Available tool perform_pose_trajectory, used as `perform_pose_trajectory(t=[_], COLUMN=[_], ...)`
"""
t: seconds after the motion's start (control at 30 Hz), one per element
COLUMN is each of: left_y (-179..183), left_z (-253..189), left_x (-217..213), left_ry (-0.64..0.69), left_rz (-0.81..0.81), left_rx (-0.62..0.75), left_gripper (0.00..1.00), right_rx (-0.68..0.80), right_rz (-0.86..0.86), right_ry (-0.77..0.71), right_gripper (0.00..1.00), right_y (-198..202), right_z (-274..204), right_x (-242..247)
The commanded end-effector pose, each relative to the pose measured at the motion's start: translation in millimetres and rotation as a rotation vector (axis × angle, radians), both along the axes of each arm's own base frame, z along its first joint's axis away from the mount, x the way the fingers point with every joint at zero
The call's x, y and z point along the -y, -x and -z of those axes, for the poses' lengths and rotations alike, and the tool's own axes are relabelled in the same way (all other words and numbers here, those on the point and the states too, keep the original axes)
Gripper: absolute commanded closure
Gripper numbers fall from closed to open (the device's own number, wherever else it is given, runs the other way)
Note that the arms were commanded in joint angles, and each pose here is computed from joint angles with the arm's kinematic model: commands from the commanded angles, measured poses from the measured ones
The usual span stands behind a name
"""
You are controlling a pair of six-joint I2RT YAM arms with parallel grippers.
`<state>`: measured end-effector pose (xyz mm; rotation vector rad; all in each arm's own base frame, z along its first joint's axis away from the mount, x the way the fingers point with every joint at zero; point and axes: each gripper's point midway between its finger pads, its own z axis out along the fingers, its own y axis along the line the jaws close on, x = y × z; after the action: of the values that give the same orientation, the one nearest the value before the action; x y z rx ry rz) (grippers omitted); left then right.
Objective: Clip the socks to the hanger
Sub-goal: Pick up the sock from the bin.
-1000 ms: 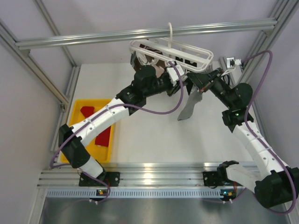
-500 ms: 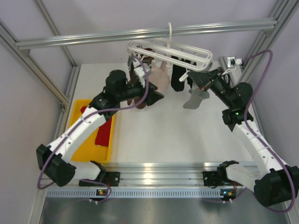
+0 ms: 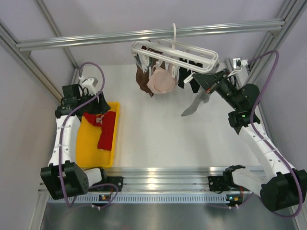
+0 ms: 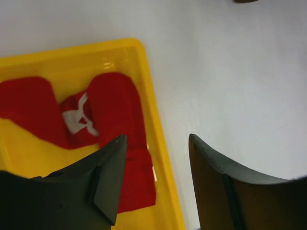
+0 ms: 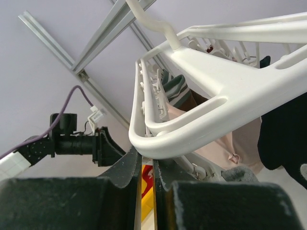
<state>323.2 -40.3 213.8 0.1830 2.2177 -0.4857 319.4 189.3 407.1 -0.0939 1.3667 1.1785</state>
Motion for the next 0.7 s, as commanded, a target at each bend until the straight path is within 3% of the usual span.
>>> perform_pose_trajectory(t=[0.0,0.17,0.3,0.5,0.53,0.67], left_y=[20,31,66,118,125,127], left_z=[37,77,107,126,125,121], left_x=[-37,-67,-56,-51,-52,-54], left_ry=[-0.129,-0.137,-0.170,-0.296,-0.347,-0.476], left_rz=[0.001,-0.033,0.187,0.776,0.949,1.340], left_rx=[-0.123,-0.265,-0.367,-0.304,-0.228,0.014], left_gripper=[0.41,0.44,0.48,0.50,0.50,0.50], right_rx=[0.071,0.062,0.057,0.057,0.055,0.049], right_rz=[-0.015,-0.014,-0.016,-0.024,-0.030,-0.041], right_ry=[0.009,0.010,0.020,0.029,0.031,0.030], right_gripper=[1.00,1.00,1.00,1.00,1.00,1.00], right_y=[4,2,1,3,3,3], right_z=[-24,-22,-21,-18,-16,-14], right_x=[0,0,0,-1,-2,-3])
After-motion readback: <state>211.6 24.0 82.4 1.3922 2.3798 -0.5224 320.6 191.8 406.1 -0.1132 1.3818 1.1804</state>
